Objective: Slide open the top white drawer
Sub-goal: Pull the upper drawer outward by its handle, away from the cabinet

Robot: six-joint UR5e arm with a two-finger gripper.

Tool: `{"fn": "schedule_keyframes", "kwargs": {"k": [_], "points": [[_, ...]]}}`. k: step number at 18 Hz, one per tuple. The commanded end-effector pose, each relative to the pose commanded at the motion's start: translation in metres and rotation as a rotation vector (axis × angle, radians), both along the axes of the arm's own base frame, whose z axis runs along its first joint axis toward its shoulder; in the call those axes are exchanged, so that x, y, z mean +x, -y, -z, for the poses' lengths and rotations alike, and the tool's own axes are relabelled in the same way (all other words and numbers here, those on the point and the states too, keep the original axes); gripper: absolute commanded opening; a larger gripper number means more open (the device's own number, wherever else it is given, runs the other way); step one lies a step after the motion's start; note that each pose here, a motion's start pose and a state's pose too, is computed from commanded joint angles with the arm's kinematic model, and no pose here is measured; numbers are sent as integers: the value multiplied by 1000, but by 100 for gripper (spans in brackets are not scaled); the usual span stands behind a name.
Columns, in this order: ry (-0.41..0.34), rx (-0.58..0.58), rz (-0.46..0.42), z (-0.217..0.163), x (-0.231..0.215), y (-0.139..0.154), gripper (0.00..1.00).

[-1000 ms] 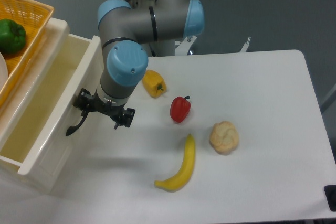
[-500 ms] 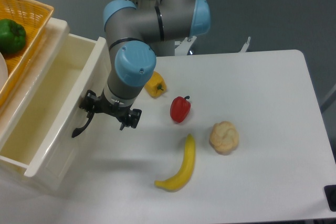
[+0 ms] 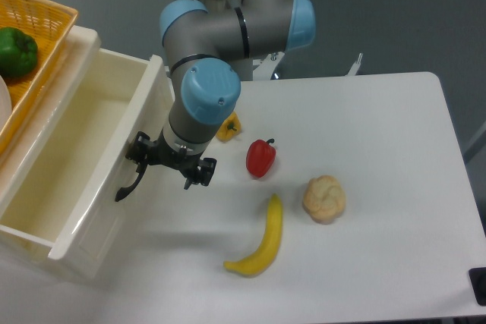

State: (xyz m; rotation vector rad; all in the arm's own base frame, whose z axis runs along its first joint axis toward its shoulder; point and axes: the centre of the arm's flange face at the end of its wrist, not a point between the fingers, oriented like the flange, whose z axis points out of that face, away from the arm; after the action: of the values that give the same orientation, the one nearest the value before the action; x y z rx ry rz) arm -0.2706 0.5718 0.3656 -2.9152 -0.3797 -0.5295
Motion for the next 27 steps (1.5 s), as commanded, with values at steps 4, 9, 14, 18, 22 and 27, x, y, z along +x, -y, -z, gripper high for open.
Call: {"fn": "schedule_keyframes", "kwargs": {"k": [4, 9, 14, 18, 22, 27], "points": [[-3, 4, -11, -2, -10, 4, 100], [-4, 6, -15, 0, -20, 7, 100], [-5, 6, -16, 0, -26, 8, 100], [-4, 6, -20, 1, -34, 12, 100], [-5, 7, -27, 1, -40, 13, 100], [-2, 5, -27, -2, -48, 15, 100]]}}
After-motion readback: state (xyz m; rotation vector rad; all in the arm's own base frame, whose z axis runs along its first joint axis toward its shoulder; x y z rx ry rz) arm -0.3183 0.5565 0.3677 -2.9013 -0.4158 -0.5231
